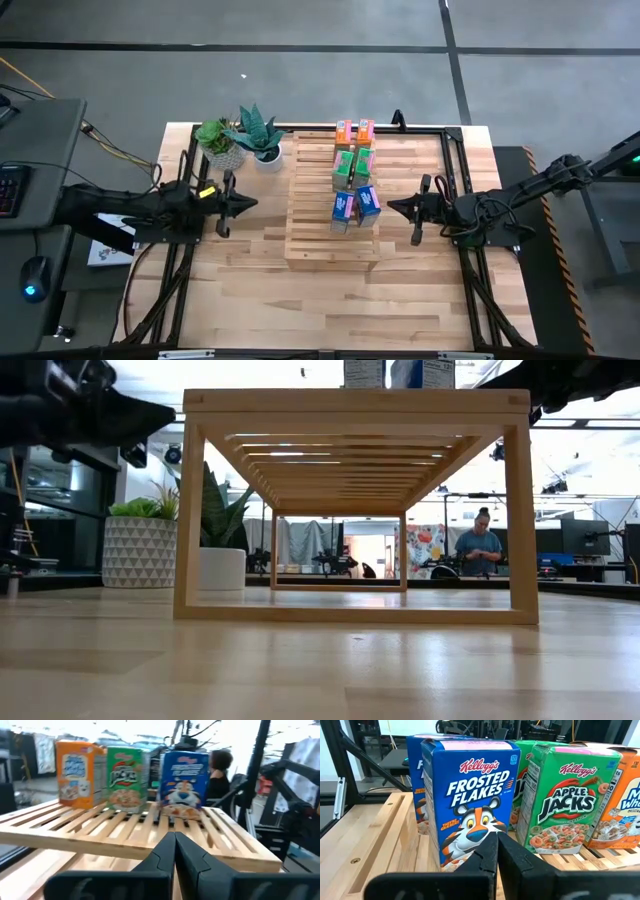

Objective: Stack cereal on shelf
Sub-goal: Return to Home Position

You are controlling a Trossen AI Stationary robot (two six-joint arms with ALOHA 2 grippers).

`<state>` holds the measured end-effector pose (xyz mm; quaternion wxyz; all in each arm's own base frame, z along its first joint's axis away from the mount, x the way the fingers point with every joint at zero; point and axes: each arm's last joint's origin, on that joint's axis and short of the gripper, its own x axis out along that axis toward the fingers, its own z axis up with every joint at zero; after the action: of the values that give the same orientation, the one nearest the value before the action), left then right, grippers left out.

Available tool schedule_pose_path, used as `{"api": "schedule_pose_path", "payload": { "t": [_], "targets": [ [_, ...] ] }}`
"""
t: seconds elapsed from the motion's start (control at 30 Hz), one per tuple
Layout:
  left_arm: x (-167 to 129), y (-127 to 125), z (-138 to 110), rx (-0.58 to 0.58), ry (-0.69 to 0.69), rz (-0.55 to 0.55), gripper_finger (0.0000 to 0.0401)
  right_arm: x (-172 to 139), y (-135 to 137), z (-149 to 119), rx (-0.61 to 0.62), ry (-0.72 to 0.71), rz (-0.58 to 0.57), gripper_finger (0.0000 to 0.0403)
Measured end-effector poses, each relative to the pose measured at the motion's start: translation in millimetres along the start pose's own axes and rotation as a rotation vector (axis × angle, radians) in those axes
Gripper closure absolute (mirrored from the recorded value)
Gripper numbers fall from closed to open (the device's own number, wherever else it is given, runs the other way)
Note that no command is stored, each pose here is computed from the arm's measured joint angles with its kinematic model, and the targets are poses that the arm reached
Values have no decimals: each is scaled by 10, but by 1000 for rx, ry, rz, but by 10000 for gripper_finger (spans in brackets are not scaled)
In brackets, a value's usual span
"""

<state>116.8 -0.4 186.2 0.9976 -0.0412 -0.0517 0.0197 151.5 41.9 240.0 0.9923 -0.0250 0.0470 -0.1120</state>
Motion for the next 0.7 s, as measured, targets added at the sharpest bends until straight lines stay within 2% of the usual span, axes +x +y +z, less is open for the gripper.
{"api": "schedule_pose_path", "payload": {
  "t": [0.27,0.5,0.6,0.7],
  "targets": [
    [-65,-1,-105,72,41,-9,401,-58,-37,2,-2,9,9,402],
    [-86,-3,-104,71,41,-33,401,-281,-164,-107,110,113,84,403],
    [-86,0,-103,55,40,-23,401,-337,-200,-230,148,59,97,403],
    [-86,4,-103,32,40,-9,401,-358,-208,-373,132,-64,138,403]
  ]
}}
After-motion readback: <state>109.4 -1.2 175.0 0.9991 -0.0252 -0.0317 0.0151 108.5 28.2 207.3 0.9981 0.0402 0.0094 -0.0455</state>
